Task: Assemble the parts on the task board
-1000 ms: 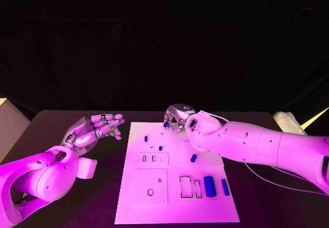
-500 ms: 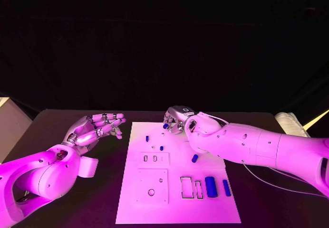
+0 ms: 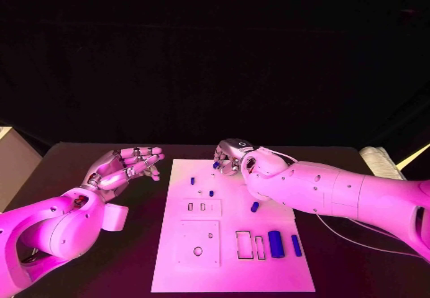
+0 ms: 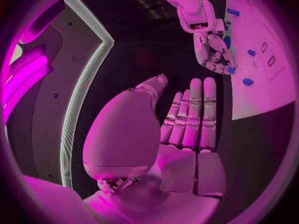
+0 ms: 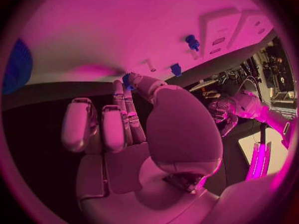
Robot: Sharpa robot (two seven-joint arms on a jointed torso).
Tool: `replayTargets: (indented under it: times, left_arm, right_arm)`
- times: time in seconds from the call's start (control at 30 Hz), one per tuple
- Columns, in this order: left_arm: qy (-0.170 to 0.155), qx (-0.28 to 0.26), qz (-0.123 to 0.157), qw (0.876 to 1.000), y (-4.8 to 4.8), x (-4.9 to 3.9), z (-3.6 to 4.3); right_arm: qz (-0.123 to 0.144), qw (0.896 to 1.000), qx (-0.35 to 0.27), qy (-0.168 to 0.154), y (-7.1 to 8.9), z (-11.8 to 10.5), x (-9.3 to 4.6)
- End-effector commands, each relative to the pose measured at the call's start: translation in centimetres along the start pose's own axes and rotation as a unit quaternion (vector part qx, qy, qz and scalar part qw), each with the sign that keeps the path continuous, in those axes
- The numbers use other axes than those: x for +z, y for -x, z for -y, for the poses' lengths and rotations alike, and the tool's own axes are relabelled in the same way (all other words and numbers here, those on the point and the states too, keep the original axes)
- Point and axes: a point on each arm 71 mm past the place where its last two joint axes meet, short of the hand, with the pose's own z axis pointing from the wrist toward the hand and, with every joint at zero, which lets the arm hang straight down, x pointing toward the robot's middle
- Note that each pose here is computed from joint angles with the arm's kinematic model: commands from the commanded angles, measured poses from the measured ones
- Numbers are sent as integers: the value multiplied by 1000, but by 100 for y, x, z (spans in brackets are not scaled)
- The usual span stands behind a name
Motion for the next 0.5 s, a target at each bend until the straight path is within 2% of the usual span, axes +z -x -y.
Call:
replayTargets:
  times: [0.03,0.27,0.5]
  left_arm:
    - [-3,-4,-9,1000,-22,10,16]
    - [-3,-4,-8,1000,-11,8,21]
    - [-3,-1,-4,1000,28,-3,25]
  right_arm:
    - [-5,1000,1,6,-10,7,1]
    - [8,1000,5,12,26,57,-61]
    - [28,999,14,-7,187,371,-329]
